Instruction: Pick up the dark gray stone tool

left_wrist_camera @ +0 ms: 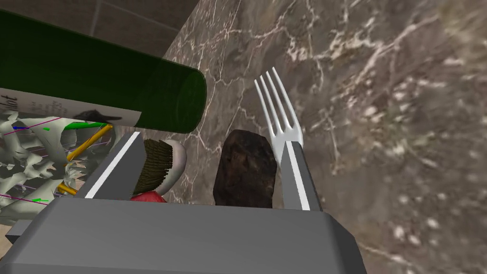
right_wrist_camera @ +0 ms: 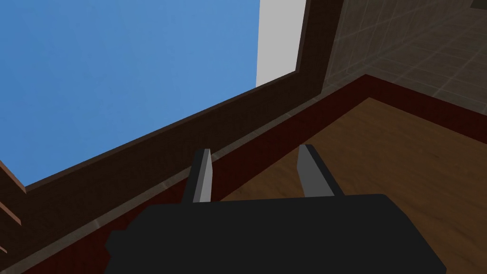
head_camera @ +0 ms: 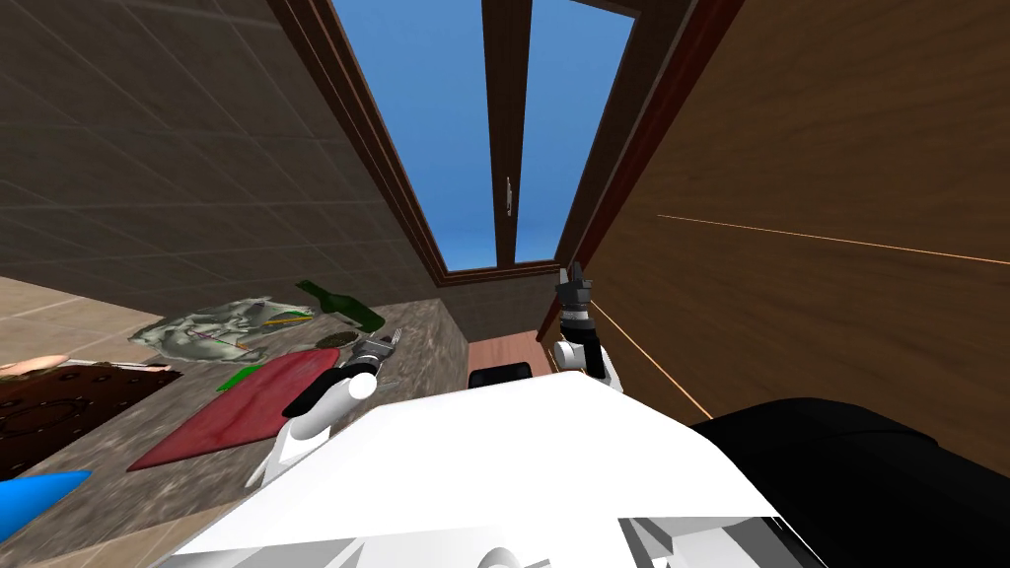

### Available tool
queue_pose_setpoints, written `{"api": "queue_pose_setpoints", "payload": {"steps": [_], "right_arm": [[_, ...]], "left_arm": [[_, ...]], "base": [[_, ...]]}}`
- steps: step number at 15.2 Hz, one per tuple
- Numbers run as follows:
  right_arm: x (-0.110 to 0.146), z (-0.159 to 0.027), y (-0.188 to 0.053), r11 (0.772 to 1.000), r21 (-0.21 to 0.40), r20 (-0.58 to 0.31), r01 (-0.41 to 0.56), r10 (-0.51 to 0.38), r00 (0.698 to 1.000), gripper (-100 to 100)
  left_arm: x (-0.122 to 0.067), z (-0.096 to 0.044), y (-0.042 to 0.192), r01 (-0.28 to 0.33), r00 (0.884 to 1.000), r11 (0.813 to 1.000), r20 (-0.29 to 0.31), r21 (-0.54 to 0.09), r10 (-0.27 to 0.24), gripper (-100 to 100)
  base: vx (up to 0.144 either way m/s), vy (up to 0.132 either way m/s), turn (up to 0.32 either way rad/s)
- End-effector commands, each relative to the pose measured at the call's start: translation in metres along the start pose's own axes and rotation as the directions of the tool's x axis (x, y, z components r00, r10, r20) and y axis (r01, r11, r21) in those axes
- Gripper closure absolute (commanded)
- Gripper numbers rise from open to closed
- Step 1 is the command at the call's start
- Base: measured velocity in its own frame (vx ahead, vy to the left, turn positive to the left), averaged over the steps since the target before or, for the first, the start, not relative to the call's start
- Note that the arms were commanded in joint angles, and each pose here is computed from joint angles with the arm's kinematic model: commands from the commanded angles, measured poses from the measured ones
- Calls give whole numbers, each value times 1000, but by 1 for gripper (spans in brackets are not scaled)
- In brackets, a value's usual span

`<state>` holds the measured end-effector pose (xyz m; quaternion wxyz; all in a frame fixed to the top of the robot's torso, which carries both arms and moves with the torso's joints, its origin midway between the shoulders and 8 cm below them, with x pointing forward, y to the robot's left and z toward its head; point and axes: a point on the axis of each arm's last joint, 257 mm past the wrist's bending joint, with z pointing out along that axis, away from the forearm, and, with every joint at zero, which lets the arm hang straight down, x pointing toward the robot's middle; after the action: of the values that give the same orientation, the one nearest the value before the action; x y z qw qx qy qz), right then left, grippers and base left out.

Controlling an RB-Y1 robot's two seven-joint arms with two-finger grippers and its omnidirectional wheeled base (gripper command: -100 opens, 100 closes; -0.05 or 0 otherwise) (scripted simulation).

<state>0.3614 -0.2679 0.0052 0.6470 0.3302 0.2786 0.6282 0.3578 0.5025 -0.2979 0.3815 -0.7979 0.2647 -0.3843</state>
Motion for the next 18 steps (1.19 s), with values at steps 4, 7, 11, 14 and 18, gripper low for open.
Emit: {"api": "queue_pose_setpoints", "payload": {"steps": [4, 7, 11, 14, 18], "right_arm": [[0, 0, 0, 1000, 0, 0, 0, 0, 1000, 0], [0, 0, 0, 1000, 0, 0, 0, 0, 1000, 0], [0, 0, 0, 1000, 0, 0, 0, 0, 1000, 0], [0, 0, 0, 1000, 0, 0, 0, 0, 1000, 0], [0, 0, 0, 1000, 0, 0, 0, 0, 1000, 0]], "left_arm": [[0, 0, 2, 2, 1000, 1000, 0, -4, -2, 100], [0, -5, 1, -3, 1000, 1000, -4, -6, 3, 100], [-38, -8, -26, -68, 996, 997, 64, 45, 65, -100], [-63, -13, -33, -78, 991, 994, 117, 72, 69, -100], [-64, -12, -31, -71, 991, 995, 116, 69, 63, 100]], "base": [[0, 0, -3], [4, -23, 101], [67, 25, 144], [124, 33, 189], [55, 22, 45]]}}
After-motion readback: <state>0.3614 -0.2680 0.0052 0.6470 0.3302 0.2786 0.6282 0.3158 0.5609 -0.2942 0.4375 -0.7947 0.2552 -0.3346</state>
